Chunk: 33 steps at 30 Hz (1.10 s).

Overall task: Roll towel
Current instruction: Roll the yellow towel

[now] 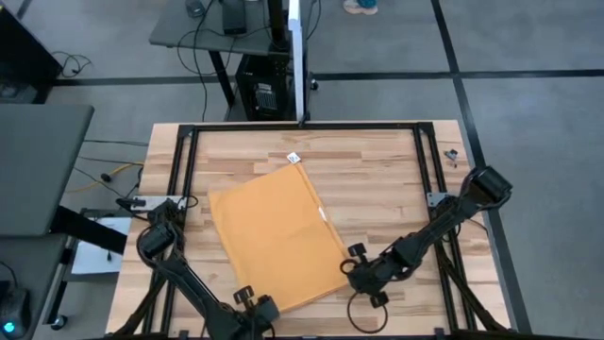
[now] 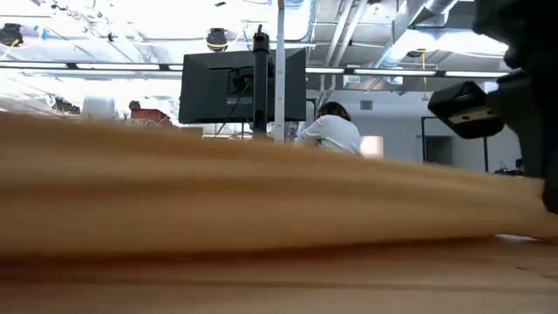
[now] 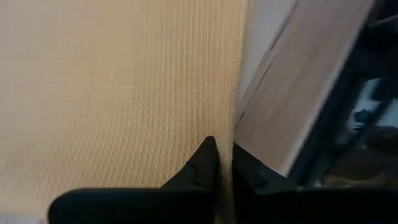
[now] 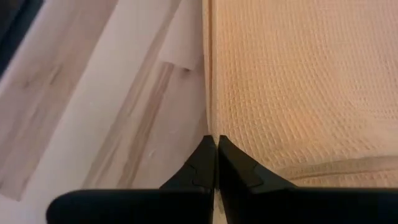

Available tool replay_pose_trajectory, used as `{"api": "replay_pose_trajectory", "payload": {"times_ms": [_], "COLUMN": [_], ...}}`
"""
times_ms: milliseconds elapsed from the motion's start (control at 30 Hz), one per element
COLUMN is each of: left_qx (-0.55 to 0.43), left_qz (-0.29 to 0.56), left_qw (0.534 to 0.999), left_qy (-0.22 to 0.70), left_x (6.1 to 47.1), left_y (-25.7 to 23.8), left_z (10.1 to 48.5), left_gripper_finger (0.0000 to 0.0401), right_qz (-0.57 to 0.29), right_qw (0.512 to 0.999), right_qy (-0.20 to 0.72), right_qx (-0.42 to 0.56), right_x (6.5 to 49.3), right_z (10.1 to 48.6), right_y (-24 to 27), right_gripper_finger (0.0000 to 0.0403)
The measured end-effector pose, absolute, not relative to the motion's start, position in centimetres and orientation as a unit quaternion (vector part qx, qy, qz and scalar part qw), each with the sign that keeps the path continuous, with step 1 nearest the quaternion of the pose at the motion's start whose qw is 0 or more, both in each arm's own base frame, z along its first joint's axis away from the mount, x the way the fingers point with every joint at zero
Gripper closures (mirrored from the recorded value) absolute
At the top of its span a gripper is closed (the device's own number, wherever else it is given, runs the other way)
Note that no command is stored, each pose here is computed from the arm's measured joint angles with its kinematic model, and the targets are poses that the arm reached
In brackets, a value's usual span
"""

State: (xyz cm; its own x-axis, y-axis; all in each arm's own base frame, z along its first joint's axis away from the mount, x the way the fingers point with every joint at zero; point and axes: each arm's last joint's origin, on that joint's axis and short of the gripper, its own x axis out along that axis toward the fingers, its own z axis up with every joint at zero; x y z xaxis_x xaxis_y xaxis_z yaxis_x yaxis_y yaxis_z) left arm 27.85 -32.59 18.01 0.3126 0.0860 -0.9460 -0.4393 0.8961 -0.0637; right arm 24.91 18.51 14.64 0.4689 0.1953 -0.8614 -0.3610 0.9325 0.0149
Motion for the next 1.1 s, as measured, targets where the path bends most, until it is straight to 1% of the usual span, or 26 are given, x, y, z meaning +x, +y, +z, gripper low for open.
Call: {"api": "replay_pose_trajectory", "payload": {"times_ms": [133,233,333,500,600,667,833,933,1100], "left_qx": [-0.153,-0.148,-0.113,-0.061,-0.073,-0.075,-0.147,-0.175,-0.182], "left_qz": [0.133,0.086,0.057,0.013,-0.006,-0.009,-0.011,-0.008,-0.001], "left_qw": [0.799,0.793,0.781,0.78,0.792,0.798,0.807,0.809,0.811], "left_qy": [0.567,0.585,0.612,0.622,0.606,0.597,0.571,0.561,0.556], "left_x": [26.5,25.7,24.3,22.7,22.4,22.1,21.9,22.0,22.1], "left_y": [-30.8,-29.1,-27.6,-26.0,-26.1,-26.5,-28.0,-28.3,-28.2], "left_z": [18.1,16.5,14.9,15.4,16.5,16.6,16.8,17.0,17.0], "left_gripper_finger": [0.0401,0.0401,0.0401,0.0401,0.0401,0.0401,0.0401,0.0401,0.0399], "right_qz": [0.146,0.14,0.129,0.106,0.1,0.107,0.121,0.124,0.128], "right_qw": [0.861,0.868,0.876,0.884,0.886,0.89,0.892,0.893,0.892], "right_qy": [0.484,0.477,0.464,0.452,0.446,0.435,0.429,0.426,0.427], "right_qx": [-0.051,-0.028,0.008,0.062,0.083,0.086,0.073,0.075,0.072], "right_x": [25.4,25.7,26.1,26.4,26.6,26.8,27.0,27.0,26.8], "right_z": [14.7,14.4,14.2,14.4,14.6,15.0,15.3,15.3,15.4], "right_y": [18.3,18.6,19.0,19.2,19.4,19.6,19.7,19.8,20.0], "right_gripper_finger": [0.0402,0.0403,0.0403,0.0403,0.0403,0.0403,0.0403,0.0403,0.0397]}}
